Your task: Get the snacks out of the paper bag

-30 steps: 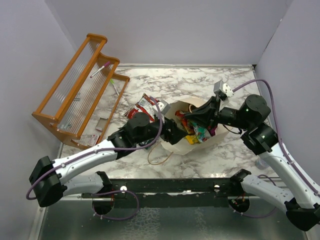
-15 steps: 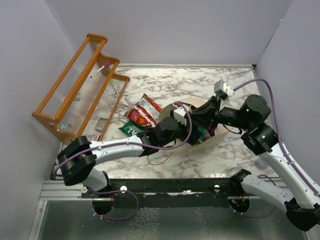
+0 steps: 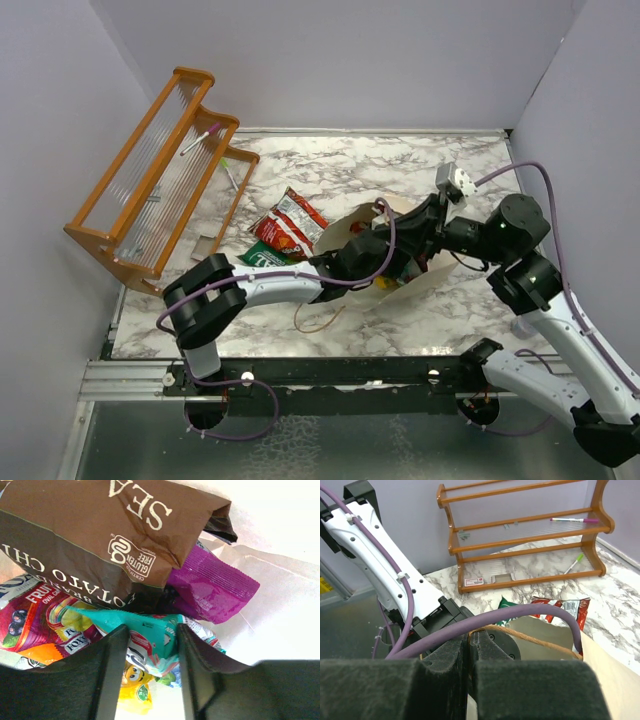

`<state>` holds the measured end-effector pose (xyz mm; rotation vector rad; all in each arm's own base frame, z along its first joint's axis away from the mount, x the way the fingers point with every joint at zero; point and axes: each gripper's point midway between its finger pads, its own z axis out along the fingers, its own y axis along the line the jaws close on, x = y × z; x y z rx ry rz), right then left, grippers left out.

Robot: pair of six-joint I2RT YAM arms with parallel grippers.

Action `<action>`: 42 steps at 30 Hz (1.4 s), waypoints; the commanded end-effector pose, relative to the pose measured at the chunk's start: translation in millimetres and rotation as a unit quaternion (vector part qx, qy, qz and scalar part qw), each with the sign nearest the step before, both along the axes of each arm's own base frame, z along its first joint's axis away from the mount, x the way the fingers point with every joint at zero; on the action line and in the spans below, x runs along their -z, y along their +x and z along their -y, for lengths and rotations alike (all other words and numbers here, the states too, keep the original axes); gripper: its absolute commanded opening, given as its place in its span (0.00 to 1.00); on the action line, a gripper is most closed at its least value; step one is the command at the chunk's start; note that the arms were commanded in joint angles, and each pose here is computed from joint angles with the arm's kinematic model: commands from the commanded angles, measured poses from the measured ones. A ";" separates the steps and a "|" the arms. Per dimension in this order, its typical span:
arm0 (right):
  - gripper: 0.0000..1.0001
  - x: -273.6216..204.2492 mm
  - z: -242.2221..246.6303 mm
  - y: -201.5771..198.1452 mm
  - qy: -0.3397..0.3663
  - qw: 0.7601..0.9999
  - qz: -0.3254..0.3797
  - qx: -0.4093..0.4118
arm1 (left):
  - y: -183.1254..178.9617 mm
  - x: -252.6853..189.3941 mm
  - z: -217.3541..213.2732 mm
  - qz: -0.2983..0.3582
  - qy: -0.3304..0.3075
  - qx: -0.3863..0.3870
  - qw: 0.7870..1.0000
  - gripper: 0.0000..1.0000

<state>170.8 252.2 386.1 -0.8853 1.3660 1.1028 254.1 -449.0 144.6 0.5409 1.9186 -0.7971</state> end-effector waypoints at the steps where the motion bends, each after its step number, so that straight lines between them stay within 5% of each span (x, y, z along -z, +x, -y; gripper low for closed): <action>1: 0.02 -24.1 9.9 -8.0 0.021 0.998 0.049 0.015 | -11.9 3.1 -2.8 -0.016 0.006 0.018 1.000 0.36; 3: 0.02 -25.1 13.3 -7.2 0.023 0.998 0.055 0.026 | -16.1 -6.0 -7.3 -0.017 0.007 0.023 1.000 0.19; 7: 0.02 -22.3 21.1 -1.7 0.026 0.996 0.060 0.059 | -28.6 -50.9 -19.6 -0.004 -0.019 0.041 0.999 0.00; 27: 0.02 1.3 80.3 39.1 0.062 0.958 0.033 0.279 | -78.0 -253.0 -160.1 0.172 -0.115 0.024 0.978 0.00; 37: 0.02 -9.8 108.4 44.6 0.052 0.935 0.057 0.346 | -78.5 -316.0 -269.0 0.237 -0.109 -0.109 0.959 0.00; 42: 0.02 -12.3 136.4 43.3 0.067 0.910 0.054 0.406 | -56.8 -297.3 -301.4 0.199 -0.071 -0.224 0.951 0.00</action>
